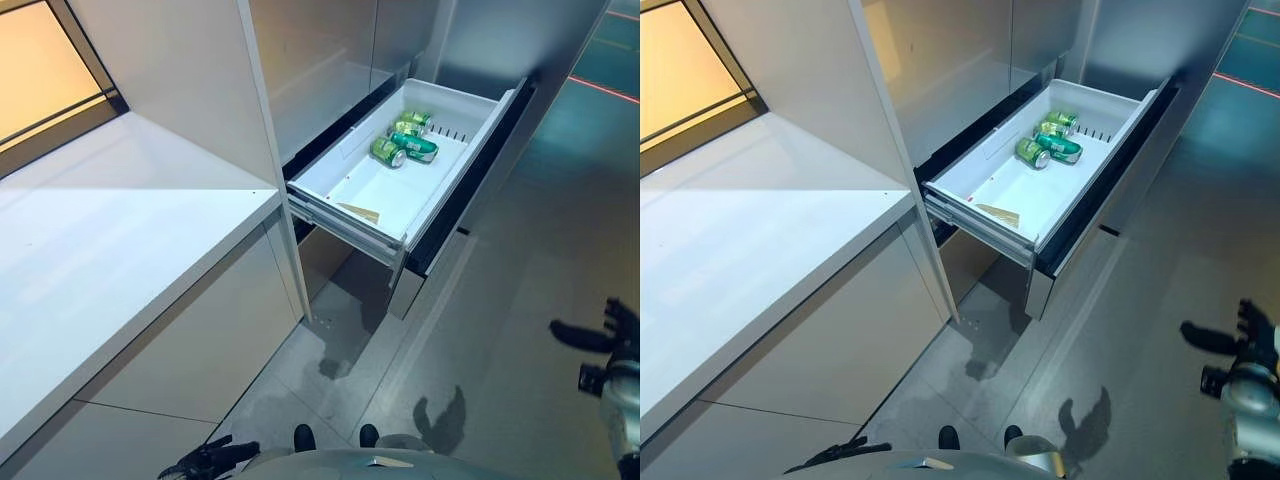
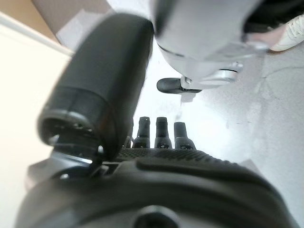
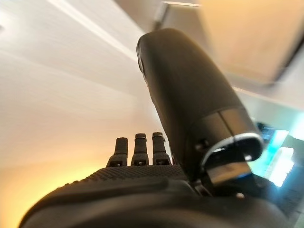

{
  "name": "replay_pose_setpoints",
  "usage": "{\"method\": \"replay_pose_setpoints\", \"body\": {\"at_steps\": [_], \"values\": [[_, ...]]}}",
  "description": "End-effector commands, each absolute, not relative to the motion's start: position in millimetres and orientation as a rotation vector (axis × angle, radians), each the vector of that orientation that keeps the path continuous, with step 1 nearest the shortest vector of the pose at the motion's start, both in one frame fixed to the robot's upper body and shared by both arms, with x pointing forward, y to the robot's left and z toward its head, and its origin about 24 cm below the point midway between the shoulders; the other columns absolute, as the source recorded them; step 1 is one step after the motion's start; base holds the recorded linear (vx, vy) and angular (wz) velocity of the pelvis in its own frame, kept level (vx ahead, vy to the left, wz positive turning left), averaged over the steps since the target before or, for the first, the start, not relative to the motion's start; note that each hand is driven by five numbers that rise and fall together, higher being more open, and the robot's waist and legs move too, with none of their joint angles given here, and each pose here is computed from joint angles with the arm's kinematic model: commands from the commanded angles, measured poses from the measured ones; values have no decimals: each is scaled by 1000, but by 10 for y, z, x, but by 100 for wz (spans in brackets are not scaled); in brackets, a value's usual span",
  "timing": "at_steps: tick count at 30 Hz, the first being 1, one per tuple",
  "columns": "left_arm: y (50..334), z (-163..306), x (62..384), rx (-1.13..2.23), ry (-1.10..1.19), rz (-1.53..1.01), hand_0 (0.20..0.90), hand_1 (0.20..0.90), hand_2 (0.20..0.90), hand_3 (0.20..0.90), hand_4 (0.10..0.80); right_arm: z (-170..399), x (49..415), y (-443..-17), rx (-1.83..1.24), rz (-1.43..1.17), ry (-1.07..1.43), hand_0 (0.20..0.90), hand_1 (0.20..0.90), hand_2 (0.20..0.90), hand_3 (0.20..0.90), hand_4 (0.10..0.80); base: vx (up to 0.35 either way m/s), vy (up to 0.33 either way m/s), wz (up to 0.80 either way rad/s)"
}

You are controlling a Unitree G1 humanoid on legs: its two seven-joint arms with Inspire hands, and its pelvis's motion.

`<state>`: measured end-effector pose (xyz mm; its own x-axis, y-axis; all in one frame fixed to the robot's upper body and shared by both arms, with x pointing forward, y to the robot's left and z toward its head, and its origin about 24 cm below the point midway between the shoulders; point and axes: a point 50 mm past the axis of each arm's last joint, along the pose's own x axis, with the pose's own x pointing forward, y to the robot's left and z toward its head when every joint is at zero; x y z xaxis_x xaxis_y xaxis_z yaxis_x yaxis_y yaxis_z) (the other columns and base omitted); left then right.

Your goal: Put drinks into fridge and close the fridge

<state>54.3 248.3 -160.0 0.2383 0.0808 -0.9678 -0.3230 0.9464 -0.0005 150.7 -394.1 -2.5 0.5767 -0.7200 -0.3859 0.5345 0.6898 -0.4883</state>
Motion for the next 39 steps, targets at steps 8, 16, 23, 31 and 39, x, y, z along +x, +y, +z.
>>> {"method": "replay_pose_setpoints", "body": {"at_steps": [8, 16, 23, 31, 39], "values": [[2662, -1329, 1418, -122, 1048, 291, 900, 900, 900, 900, 800, 1455, 2940, -3527, -354, -555, -83, 900, 900, 900, 900, 800, -317, -27, -4], [2620, -1279, 1605, -78, 1033, 299, 900, 900, 900, 900, 800, 1829, 3329, -3097, -470, -336, -184, 900, 900, 900, 900, 800, -24, 2, 8], [2517, -1227, 1804, -62, 999, 262, 900, 900, 900, 900, 800, 2326, 3656, -2480, -557, -165, -367, 900, 900, 900, 900, 800, -36, 11, -3], [2410, -1208, 1913, -47, 992, 236, 900, 900, 900, 900, 800, 2810, 3732, -1783, -534, 5, -586, 900, 900, 900, 900, 800, -3, 0, -1], [2385, -1239, 1870, -37, 1014, 229, 900, 900, 900, 900, 800, 3132, 3696, -1321, -444, 141, -715, 900, 900, 900, 900, 800, 61, -20, 11]]}}
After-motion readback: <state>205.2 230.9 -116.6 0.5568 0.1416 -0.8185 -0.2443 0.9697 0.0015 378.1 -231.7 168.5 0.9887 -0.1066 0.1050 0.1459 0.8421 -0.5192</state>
